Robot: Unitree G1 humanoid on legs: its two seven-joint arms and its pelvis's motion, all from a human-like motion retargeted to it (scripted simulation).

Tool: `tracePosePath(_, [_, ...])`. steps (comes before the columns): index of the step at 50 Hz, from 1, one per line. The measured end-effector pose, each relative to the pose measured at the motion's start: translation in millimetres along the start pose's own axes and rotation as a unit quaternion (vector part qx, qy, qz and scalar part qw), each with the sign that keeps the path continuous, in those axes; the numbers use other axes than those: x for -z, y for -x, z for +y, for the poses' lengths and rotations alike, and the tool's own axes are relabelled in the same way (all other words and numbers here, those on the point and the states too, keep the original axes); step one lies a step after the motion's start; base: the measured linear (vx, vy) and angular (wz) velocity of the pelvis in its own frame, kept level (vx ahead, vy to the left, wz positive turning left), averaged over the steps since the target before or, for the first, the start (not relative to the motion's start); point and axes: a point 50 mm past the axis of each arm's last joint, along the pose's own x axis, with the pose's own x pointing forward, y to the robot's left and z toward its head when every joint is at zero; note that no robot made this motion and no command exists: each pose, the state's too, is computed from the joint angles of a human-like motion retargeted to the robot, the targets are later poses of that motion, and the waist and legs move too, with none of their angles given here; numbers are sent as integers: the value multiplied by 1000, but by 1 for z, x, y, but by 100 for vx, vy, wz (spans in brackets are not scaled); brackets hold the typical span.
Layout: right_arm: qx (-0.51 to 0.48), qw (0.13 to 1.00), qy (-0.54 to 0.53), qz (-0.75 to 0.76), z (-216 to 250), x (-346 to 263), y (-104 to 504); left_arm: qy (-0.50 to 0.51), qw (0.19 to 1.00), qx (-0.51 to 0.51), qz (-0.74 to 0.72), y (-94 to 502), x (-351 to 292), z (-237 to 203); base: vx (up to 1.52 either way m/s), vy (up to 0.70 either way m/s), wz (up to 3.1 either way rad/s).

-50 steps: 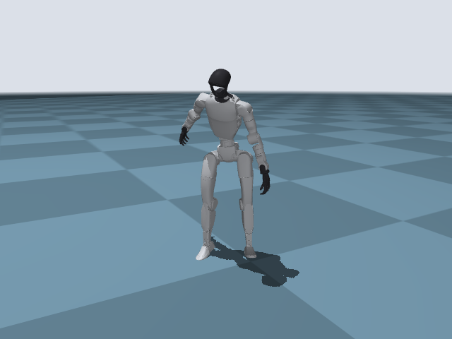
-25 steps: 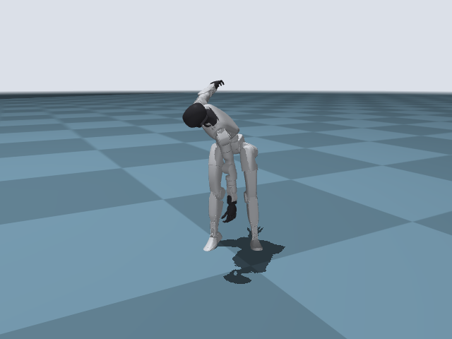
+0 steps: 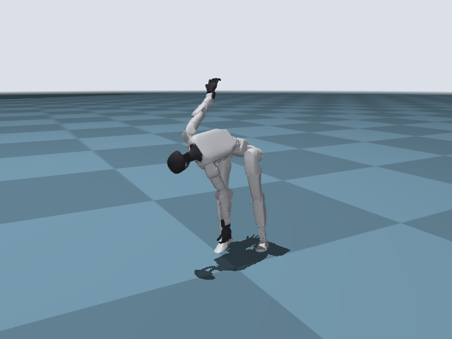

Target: In place motions

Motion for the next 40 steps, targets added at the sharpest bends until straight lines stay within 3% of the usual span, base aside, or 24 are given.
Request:
tracePosePath(6, [-7,998,-64,6,8,-2,3,27,999,-8,-22,-2,-18,12,4,15,-31])
tracePosePath(20, [39,997,-66,-6,-4,-8,0,-3,999,17,-32,0,-13,11,2,-4,11])
tracePosePath(31, [39,998,-27,-33,-8,-15,-2,-45,993,39,105,36,103,9,5,-19,39])
tracePosePath(40, [52,997,29,-48,-25,-18,-7,-138,942,123,279,133,233,-3,15,-13,66])
